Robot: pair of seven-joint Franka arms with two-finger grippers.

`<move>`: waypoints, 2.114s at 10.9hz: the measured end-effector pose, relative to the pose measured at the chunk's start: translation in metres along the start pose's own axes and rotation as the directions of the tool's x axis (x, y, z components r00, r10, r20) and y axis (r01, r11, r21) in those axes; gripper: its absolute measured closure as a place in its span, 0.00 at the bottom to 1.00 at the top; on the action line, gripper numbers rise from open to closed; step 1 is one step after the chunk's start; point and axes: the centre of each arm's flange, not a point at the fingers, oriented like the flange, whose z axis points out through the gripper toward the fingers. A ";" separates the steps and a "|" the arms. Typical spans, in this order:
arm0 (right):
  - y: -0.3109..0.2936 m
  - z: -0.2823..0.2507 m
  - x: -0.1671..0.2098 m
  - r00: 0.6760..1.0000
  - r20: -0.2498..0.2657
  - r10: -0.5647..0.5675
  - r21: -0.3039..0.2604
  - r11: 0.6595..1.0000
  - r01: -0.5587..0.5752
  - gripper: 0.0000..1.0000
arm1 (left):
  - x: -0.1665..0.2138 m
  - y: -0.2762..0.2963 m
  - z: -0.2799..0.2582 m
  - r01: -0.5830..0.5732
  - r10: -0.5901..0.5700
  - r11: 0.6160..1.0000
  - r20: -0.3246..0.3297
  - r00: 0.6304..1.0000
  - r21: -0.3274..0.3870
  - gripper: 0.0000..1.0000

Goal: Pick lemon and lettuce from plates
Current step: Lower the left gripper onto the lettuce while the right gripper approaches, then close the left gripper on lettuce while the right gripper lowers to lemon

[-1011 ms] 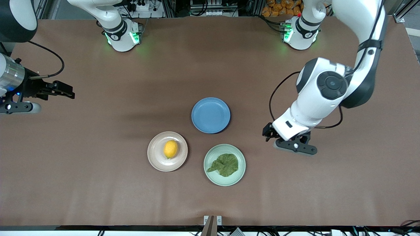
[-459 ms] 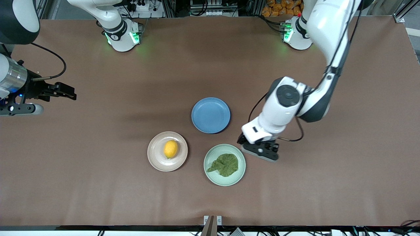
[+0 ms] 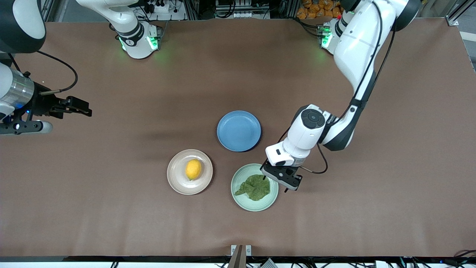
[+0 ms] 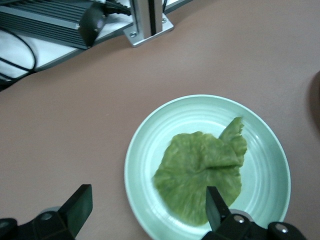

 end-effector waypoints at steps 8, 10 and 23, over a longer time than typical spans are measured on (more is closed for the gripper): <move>-0.025 0.024 0.023 0.999 -0.030 -0.028 0.043 0.999 0.029 0.00 | -0.027 0.048 0.058 -0.034 0.025 0.997 -0.124 0.992 -0.068 0.00; -0.028 0.031 0.029 0.999 -0.042 -0.029 0.053 0.998 0.031 0.00 | -0.031 0.057 0.069 -0.041 0.030 0.996 -0.135 0.990 -0.078 0.00; -0.114 0.136 0.085 0.995 -0.080 0.065 0.072 0.996 -0.059 0.00 | -0.028 0.059 0.090 -0.040 0.023 0.996 -0.202 0.979 -0.081 0.09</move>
